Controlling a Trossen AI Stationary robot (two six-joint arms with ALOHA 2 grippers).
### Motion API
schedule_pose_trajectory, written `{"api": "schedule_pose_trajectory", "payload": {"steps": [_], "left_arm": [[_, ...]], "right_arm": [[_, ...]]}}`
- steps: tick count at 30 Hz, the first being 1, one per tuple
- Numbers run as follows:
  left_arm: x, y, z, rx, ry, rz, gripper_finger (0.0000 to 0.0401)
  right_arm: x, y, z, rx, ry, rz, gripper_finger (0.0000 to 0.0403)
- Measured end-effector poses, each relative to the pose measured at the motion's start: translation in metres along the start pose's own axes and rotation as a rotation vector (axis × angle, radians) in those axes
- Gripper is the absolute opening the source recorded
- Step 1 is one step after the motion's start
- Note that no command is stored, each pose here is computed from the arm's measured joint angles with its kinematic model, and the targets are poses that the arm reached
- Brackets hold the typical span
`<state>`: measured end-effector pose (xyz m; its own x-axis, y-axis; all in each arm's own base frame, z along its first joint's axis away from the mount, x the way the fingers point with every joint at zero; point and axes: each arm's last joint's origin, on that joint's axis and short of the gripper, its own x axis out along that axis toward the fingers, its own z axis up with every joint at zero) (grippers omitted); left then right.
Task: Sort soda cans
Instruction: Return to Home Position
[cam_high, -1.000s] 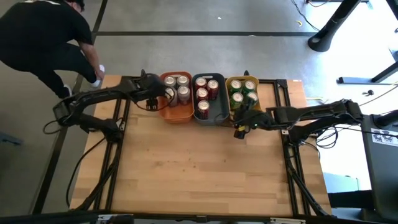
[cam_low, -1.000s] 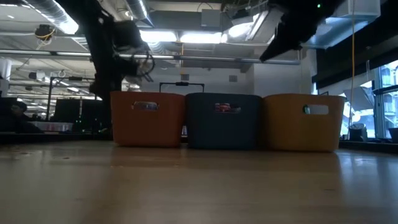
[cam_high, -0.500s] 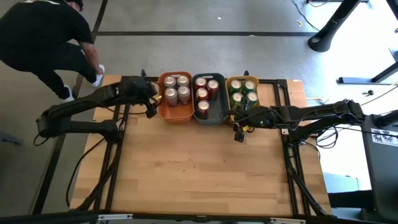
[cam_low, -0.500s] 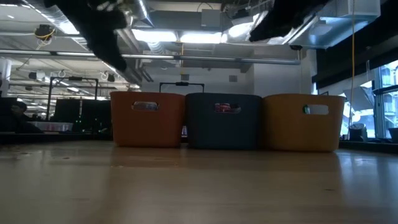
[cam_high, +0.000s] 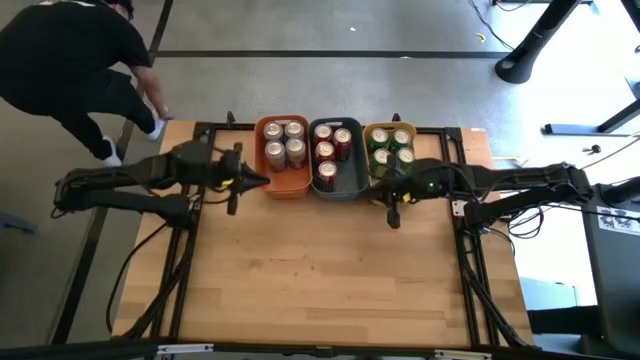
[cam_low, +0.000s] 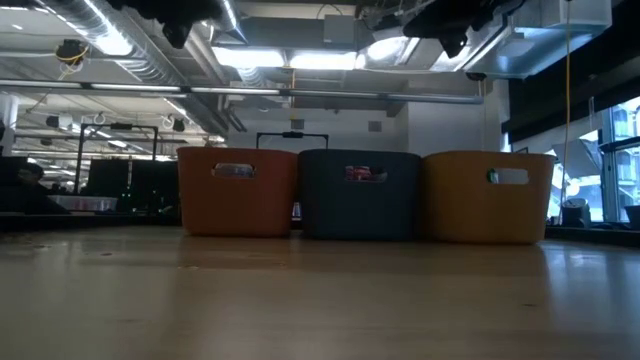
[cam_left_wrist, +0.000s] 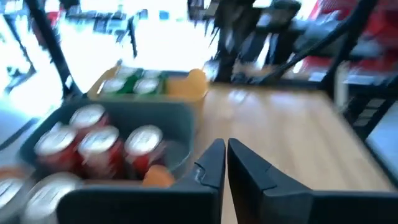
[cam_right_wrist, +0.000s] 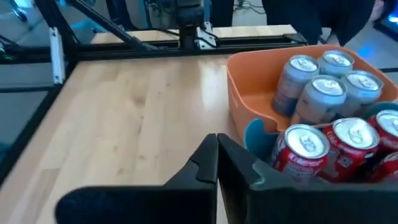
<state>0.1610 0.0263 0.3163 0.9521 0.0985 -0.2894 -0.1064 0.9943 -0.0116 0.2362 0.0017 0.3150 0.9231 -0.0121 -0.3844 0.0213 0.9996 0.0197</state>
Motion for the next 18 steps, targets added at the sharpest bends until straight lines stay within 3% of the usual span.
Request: {"api": "schedule_pose_trajectory", "payload": {"steps": [9, 18], "left_arm": [[-0.021, -0.012, -0.018, 0.008, -0.17, -0.074, 0.0004], [-0.037, -0.011, -0.058, -0.022, -0.297, -0.071, 0.0002]], "right_arm": [[-0.025, 0.0, -0.013, 0.073, -0.096, 0.016, 0.0013], [-0.055, -0.003, -0.042, 0.086, -0.286, -0.006, 0.0013]]}}
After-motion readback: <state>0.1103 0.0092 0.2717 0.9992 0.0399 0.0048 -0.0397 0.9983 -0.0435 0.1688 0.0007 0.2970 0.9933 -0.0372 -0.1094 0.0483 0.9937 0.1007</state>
